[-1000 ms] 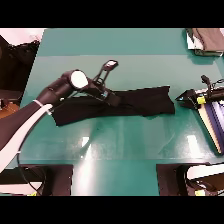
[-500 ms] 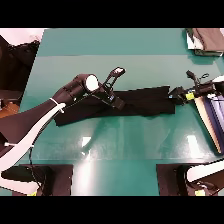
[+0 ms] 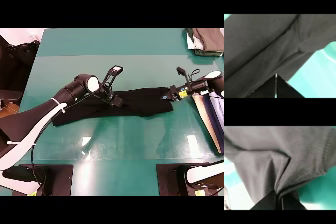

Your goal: Fold the shirts.

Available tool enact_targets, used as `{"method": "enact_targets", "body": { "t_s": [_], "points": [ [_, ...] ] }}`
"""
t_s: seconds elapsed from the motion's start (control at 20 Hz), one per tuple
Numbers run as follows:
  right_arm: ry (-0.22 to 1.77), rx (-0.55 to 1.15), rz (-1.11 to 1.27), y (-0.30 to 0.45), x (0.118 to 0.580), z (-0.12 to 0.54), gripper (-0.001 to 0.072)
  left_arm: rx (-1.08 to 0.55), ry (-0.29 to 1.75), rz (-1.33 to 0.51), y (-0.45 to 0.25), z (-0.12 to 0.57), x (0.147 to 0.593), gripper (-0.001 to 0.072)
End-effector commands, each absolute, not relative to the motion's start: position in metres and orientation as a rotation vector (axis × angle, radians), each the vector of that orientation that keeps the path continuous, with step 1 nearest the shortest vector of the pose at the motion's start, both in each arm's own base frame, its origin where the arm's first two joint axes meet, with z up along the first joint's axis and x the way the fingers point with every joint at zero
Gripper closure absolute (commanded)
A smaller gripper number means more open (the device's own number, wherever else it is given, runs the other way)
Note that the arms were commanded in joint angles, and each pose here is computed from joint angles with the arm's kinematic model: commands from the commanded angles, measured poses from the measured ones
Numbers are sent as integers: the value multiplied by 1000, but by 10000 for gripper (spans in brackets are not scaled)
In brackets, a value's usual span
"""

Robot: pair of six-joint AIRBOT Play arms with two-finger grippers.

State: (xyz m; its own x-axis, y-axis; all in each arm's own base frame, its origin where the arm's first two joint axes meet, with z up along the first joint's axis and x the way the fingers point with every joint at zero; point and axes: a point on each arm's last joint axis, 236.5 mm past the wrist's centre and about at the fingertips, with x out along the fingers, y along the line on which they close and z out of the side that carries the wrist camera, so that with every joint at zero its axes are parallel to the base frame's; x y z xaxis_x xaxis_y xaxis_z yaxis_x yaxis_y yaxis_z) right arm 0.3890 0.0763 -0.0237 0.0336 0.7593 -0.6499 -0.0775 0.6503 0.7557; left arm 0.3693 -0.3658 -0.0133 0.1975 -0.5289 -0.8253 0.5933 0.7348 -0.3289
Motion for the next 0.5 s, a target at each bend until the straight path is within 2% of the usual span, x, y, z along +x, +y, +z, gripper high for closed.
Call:
{"method": "enact_targets", "body": {
  "t_s": [0.0,0.2,0.45],
  "points": [
    [1288,631,744,90,390,34,687,58,1152,-761,-367,-33,373,686],
    [1161,601,736,98,378,109,687,40,1188,-732,-367,-54,375,686],
    [1058,525,737,100,369,185,687,32,1155,-736,-371,-46,383,685]
  ]
}}
